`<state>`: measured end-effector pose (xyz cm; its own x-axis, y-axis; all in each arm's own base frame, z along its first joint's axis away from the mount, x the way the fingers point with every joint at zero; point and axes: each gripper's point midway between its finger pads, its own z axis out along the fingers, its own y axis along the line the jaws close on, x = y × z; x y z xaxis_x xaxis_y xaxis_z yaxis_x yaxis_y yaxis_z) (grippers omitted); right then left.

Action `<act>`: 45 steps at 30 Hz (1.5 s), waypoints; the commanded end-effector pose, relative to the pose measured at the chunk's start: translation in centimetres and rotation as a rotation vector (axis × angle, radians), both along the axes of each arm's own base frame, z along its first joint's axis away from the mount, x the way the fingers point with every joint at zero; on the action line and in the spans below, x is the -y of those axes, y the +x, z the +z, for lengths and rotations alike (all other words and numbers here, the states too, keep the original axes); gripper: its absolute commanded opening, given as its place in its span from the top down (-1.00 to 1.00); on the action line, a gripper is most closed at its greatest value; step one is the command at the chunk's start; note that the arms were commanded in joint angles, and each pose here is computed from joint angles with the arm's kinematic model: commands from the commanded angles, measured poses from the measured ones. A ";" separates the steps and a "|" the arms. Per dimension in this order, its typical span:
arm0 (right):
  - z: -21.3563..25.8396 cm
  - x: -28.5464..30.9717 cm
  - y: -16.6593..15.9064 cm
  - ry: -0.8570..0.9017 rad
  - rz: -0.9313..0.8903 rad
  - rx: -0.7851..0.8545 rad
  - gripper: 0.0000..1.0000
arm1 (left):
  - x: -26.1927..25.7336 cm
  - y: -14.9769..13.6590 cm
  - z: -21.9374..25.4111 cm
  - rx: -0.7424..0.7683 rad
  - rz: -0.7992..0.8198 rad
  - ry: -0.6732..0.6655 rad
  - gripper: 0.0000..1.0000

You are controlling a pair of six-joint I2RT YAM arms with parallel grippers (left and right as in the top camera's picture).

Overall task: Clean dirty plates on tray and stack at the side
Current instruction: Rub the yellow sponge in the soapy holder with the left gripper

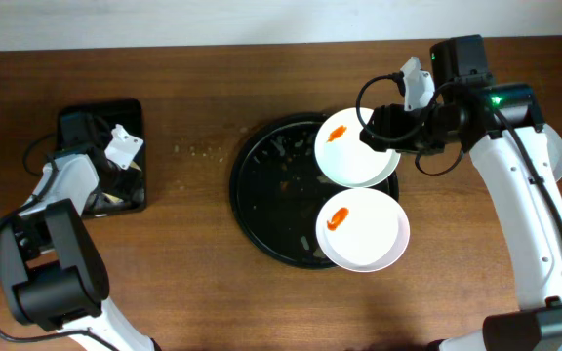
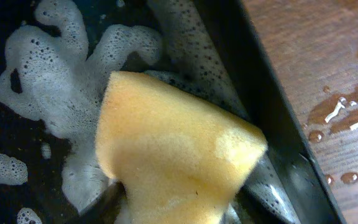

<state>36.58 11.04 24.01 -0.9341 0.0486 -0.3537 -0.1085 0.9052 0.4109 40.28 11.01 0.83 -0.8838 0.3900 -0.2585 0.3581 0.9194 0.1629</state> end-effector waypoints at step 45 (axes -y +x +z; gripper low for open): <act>0.2 -0.4 -0.3 0.004 0.014 -0.003 -0.22 | -0.6 1.0 1.6 -0.011 0.251 -0.077 -0.15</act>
<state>36.42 11.03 23.94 -0.9367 0.0487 -0.3469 -0.1052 0.9055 0.4110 41.50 11.80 3.74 -0.9508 0.1199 -0.2858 0.0934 0.9901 0.1049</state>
